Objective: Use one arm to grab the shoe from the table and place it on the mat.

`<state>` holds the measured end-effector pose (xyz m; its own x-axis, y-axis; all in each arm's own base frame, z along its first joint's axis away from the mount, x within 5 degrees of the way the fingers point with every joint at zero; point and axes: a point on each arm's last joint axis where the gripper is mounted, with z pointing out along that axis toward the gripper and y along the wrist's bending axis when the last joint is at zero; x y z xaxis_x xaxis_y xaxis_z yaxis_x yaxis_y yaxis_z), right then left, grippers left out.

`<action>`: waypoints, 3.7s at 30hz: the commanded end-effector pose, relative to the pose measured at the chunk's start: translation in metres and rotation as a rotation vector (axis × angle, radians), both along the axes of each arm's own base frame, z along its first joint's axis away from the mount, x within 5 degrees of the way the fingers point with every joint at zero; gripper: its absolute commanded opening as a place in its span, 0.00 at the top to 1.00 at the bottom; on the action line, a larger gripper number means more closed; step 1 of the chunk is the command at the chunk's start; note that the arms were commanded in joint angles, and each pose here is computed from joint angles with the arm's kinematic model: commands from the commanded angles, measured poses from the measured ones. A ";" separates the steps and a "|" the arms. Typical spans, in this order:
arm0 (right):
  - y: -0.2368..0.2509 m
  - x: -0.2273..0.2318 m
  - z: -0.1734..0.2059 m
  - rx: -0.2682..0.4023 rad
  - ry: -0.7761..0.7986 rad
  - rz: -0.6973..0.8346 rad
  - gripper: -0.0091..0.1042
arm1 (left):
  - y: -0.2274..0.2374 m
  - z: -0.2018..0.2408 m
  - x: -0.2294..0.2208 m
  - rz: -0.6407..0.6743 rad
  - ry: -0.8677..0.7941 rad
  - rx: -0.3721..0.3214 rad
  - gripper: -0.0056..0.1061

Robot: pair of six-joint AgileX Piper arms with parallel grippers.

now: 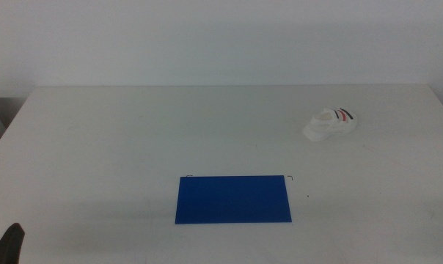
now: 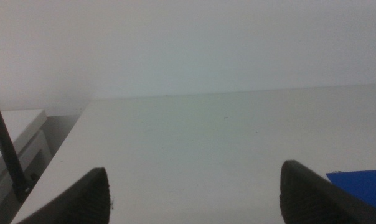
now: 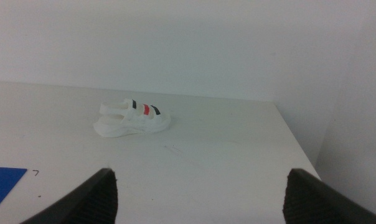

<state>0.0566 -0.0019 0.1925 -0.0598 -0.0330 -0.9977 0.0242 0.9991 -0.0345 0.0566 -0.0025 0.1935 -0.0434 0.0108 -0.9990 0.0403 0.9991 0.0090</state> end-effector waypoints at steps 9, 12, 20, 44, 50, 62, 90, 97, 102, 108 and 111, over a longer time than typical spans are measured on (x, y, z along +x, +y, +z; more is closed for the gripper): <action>0.000 0.006 0.056 0.001 -0.044 -0.005 0.11 | 0.000 0.006 -0.001 0.001 -0.087 -0.018 0.11; -0.001 0.017 0.075 0.002 -0.013 -0.005 0.11 | 0.000 0.006 -0.001 0.001 -0.087 -0.018 0.11; 0.000 0.059 0.116 0.003 0.069 0.007 0.11 | 0.000 0.006 -0.001 0.001 -0.087 -0.018 0.11; 0.076 0.230 0.171 0.177 0.445 0.213 0.11 | 0.000 0.006 -0.001 0.001 -0.087 -0.018 0.11; 0.088 0.282 0.177 0.323 0.633 0.088 0.11 | 0.000 0.006 -0.001 0.001 -0.087 -0.018 0.11; 0.116 0.356 0.175 0.568 0.747 -0.209 0.11 | 0.000 0.006 -0.001 0.001 -0.087 -0.018 0.11; 0.107 0.361 0.161 0.709 0.772 -0.403 0.11 | 0.000 0.006 -0.001 0.001 -0.087 -0.018 0.11; 0.112 0.377 0.149 0.843 0.787 -0.514 0.11 | 0.000 0.006 -0.001 0.001 -0.087 -0.018 0.11; 0.111 0.389 0.142 0.897 0.813 -0.638 0.11 | 0.000 0.006 -0.001 0.001 -0.087 -0.018 0.11; 0.112 0.411 0.118 0.980 0.853 -0.684 0.11 | 0.000 0.006 -0.001 0.001 -0.087 -0.018 0.11; 0.109 0.417 0.104 1.011 0.870 -0.725 0.11 | 0.000 0.006 -0.001 0.001 -0.087 -0.018 0.11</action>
